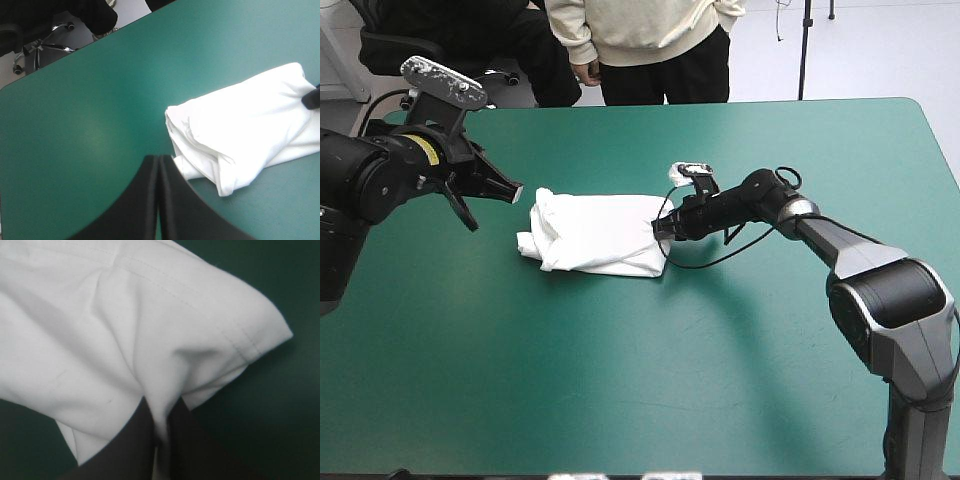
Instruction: Fold the cloth
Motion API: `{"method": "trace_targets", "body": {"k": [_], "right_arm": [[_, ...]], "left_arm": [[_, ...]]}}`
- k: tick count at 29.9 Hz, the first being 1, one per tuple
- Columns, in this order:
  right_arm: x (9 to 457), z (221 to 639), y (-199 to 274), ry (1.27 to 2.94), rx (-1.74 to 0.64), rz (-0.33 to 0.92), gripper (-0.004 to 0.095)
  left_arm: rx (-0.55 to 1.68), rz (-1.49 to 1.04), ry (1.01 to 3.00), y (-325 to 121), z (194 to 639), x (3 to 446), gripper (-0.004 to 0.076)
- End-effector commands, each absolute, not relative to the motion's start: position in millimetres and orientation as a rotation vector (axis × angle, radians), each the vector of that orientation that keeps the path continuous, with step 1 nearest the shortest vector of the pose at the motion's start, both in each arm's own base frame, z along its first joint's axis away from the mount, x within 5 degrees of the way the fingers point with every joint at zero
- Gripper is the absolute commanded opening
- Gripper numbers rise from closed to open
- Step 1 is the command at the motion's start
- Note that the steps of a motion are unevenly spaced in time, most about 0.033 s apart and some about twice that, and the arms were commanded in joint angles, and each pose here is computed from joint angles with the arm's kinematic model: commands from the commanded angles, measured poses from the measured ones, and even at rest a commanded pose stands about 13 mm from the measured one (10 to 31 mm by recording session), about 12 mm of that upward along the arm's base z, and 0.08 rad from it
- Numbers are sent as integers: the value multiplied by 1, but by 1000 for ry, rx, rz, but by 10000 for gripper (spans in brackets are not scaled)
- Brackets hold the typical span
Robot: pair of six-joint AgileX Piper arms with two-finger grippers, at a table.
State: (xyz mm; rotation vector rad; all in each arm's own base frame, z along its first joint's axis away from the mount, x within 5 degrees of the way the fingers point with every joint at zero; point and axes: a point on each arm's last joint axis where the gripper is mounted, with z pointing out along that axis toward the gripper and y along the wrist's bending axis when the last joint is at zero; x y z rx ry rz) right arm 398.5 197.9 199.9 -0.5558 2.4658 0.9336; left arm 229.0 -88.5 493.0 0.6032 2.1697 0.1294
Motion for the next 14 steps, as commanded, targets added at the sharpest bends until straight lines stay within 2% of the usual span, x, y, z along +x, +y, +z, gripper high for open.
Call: {"method": "trace_targets", "body": {"k": [1, 8, 10, 14], "right_arm": [[396, 261, 182, 2360, -573, 781, 5], [378, 309, 100, 2484, -559, 286, 5], [370, 318, 67, 2533, -510, 137, 3], [354, 331, 6, 2606, -339, -78, 1]], "left_arm": [[583, 130, 2182, -82, 502, 215, -17], [587, 119, 2183, -82, 502, 215, -17], [587, 119, 2183, -82, 502, 215, -17], [588, 111, 2184, -83, 502, 215, -17]]}}
